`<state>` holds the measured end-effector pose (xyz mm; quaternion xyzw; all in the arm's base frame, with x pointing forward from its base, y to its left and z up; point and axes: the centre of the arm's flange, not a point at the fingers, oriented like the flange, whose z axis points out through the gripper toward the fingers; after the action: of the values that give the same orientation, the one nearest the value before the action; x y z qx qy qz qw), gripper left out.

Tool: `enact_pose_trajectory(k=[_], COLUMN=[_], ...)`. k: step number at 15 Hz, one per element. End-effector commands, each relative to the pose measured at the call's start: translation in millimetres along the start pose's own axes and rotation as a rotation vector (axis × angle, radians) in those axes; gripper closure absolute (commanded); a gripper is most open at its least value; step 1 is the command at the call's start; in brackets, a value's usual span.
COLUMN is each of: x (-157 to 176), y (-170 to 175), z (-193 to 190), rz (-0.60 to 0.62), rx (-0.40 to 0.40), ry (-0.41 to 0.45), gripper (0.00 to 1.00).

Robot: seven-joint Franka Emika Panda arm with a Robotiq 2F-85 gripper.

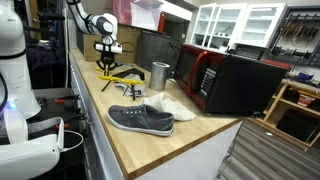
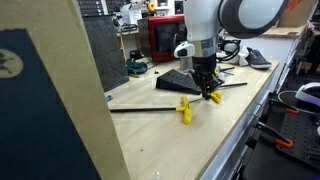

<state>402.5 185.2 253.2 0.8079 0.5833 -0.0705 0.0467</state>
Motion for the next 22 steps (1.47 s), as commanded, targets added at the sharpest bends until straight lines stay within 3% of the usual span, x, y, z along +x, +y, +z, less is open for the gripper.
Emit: enact_pose_trajectory(k=[1,15,22], x=[-7,0,-32], y=[-3,-12,-13], z=[3,-59,-110], rz=[0.039,0.044,0.083], rx=[-0.009,-0.045,-0.113], ry=[-0.031,0.042,-0.043], gripper=[1.00,0.99,0.99])
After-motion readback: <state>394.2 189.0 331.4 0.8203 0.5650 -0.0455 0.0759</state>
